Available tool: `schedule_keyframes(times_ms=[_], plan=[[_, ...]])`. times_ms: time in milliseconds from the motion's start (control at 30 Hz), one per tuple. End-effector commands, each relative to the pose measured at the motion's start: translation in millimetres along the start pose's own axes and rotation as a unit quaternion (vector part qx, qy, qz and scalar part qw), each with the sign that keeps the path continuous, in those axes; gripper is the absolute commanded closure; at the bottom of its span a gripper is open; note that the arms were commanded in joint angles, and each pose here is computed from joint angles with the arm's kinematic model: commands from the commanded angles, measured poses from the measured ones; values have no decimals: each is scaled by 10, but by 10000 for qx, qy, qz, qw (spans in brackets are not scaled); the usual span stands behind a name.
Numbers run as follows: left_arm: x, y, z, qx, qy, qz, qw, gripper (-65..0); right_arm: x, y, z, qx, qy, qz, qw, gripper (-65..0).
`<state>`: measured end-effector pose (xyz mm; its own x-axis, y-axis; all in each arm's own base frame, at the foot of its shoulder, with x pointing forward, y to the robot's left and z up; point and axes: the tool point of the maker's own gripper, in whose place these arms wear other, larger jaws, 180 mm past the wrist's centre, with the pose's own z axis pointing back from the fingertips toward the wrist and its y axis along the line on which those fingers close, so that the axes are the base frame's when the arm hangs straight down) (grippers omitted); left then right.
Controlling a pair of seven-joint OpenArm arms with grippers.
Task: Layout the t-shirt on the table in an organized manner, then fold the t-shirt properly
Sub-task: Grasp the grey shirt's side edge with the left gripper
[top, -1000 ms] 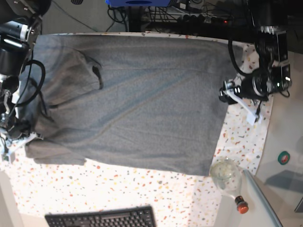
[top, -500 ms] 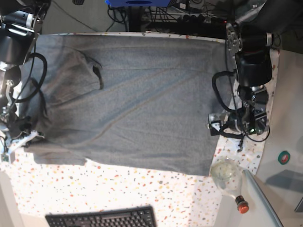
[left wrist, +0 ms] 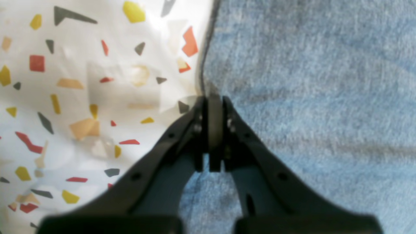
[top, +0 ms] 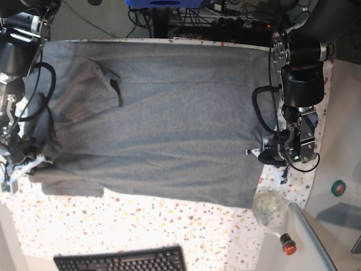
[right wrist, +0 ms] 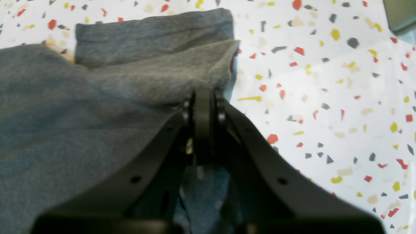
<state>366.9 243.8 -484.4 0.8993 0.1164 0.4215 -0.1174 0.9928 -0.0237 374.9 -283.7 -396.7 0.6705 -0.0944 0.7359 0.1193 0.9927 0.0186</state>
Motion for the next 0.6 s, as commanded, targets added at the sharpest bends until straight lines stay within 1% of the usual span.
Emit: schedule_keyframes(times_ms=[0,33,67,133,200,233,333,400,500,567], plan=[[-118,9,16,19,300,-65,9995,0,266,-52,41,-32,-363,29,9993,0],[-169,17,45,41,412,-100,9991,0,266,-52,41,-32,-363,29,9993,0],[-148,71,118,111,419,-155,9989,0,266,-52,41,-32,-363,29,9993,0],[-167,89,254,190,362,-285,9988,0,266,-52,41,-32,-363,29,9993,0],[-136,94,452,307,174,-392,9986,0,266,-52,41,-32,-363,29,9993,0],[-149,115,552,399,125,-355,9985,0,266,-52,41,-32,-363,29,9993,0],[-225,248,828,702,30,66,9975,0,261,-52,39,-32,-356,27,9994,0],[-335,275,959,764,88,173,9969,0,269,-51,39,-31,-363,26,9993,0],[-570,262,1103,812,283,54,9963,0,273,-37,35,-18,-369,16,9993,0],[-718,214,1161,789,324,1,9964,0,274,-30,31,-11,-369,8,9993,0]])
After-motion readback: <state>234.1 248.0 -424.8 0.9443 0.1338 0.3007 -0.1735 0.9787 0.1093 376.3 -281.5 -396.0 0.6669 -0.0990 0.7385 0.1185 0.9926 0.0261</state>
